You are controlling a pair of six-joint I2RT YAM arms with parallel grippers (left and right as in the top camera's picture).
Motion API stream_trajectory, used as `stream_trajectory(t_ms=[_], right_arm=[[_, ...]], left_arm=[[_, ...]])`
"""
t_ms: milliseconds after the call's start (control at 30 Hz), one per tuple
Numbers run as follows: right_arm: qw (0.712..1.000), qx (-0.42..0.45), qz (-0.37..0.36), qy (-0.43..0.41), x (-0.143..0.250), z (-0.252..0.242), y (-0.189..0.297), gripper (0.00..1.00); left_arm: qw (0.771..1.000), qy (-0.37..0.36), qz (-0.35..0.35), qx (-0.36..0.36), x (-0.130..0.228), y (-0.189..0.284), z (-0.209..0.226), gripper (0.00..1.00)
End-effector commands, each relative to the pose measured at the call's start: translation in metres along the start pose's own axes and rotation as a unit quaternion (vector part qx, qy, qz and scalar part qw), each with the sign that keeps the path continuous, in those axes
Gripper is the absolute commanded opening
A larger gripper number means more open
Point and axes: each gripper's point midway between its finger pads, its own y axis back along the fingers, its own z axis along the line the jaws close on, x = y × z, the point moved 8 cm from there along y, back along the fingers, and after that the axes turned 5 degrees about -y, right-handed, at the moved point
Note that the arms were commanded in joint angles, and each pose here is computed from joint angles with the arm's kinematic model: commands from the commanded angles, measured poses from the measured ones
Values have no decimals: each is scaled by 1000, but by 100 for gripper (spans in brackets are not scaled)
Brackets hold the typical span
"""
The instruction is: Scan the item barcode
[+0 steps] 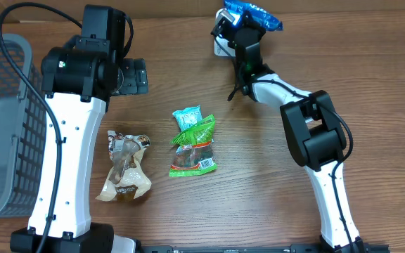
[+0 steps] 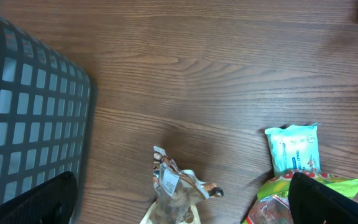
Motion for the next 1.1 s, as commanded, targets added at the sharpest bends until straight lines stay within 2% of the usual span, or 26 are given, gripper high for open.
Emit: stream_trajectory(t_ms=[0, 1067], right_arm=[[999, 4, -37, -12, -19, -17, 2, 4], [999, -17, -50, -7, -15, -1, 0, 4]], left_arm=[[1000, 0, -19, -5, -1, 12, 6, 100], [1000, 0, -19, -5, -1, 12, 6, 100]])
